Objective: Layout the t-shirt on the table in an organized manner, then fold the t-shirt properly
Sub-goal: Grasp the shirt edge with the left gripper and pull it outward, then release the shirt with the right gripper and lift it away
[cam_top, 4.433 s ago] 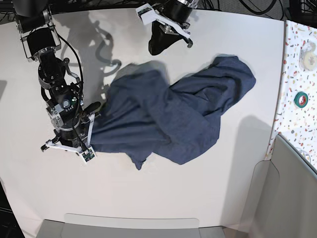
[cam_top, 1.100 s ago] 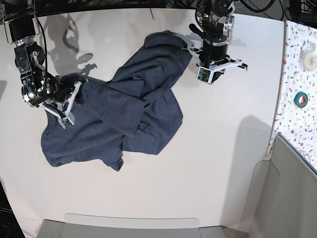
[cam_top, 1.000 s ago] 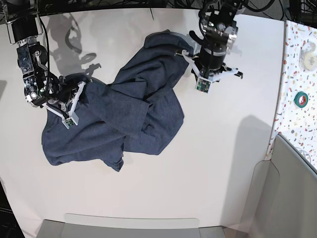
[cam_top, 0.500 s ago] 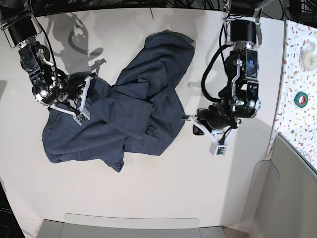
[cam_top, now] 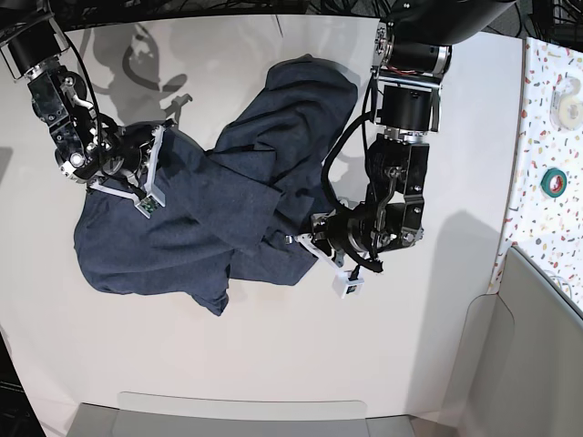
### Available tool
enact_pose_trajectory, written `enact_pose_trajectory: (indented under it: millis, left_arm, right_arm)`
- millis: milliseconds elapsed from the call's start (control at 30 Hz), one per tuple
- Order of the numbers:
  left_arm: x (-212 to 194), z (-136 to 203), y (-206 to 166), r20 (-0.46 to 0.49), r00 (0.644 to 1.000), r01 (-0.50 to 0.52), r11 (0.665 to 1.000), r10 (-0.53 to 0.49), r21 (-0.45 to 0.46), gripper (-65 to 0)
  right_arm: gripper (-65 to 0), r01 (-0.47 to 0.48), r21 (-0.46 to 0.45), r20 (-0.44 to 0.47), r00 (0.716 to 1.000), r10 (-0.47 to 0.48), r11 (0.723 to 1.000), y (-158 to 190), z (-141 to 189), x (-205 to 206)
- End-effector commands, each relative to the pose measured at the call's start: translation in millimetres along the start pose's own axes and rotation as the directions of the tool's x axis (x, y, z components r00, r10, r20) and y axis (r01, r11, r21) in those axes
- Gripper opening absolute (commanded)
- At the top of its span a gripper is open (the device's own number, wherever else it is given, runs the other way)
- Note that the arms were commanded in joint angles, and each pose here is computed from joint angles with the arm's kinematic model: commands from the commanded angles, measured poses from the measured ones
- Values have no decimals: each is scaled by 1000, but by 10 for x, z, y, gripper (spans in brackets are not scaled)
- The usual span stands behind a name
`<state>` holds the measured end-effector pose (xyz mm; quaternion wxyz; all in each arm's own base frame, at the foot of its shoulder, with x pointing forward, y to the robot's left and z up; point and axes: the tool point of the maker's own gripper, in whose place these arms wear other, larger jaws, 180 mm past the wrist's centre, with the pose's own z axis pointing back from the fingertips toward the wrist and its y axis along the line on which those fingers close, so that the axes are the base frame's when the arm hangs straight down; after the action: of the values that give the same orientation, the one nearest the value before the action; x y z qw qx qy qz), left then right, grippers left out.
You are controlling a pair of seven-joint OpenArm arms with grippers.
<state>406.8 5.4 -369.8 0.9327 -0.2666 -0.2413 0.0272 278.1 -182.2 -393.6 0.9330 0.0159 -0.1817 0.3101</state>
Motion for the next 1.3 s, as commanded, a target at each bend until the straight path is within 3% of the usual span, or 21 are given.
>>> enact_pose_trajectory:
  millis: [0, 200, 333, 433, 567, 800, 933, 1067, 1133, 1267]
  left_arm:
    - [230, 27, -122, 56, 998, 13, 1000, -11, -26, -650]
    - [-6, -274, -32, 2, 1000, 31, 999, -31, 18, -650]
    - [-97, -335, 340, -8, 999, 39, 991, -39, 130, -650]
    - [7, -238, 776, 57, 998, -20, 957, 4, 289, -650]
    - [383, 50, 1251, 187, 982, -49, 887, -42, 459, -650]
    - [832, 487, 1697, 304, 944, -74, 813, -130, 578, -650]
    - [1019, 571, 1664, 342, 927, -78, 810, -156, 581, -650]
    - [1177, 610, 1507, 375, 910, -66, 828, -180, 557, -648]
    - [1291, 653, 1394, 386, 904, -62, 837, -183, 544, -605]
    - [1461, 849, 1048, 426, 881, -33, 871, -206, 490, -425]
  right_arm:
    - [-650, -9, 11, -99, 995, 10, 1000, 16, -10, -245]
    - [-650, -23, 9, -161, 987, 24, 1000, 23, 36, -395]
    - [-650, -49, 15, -171, 984, 51, 999, 90, 108, -405]
    - [-650, -68, 1, -190, 980, 67, 998, 38, 171, -460]
    - [-650, -75, -14, -217, 974, 71, 997, -34, 205, -572]
    - [-650, -77, -24, -236, 969, 69, 997, -87, 224, -627]
    - [-650, -85, -41, -238, 969, 73, 996, -130, 228, -618]
    - [-650, -129, -109, -249, 964, 98, 986, -245, 238, -606]
    - [-650, -140, -137, -244, 964, 104, 981, -303, 254, -571]
    - [-650, -157, -173, -201, 972, 122, 972, -383, 325, -386]
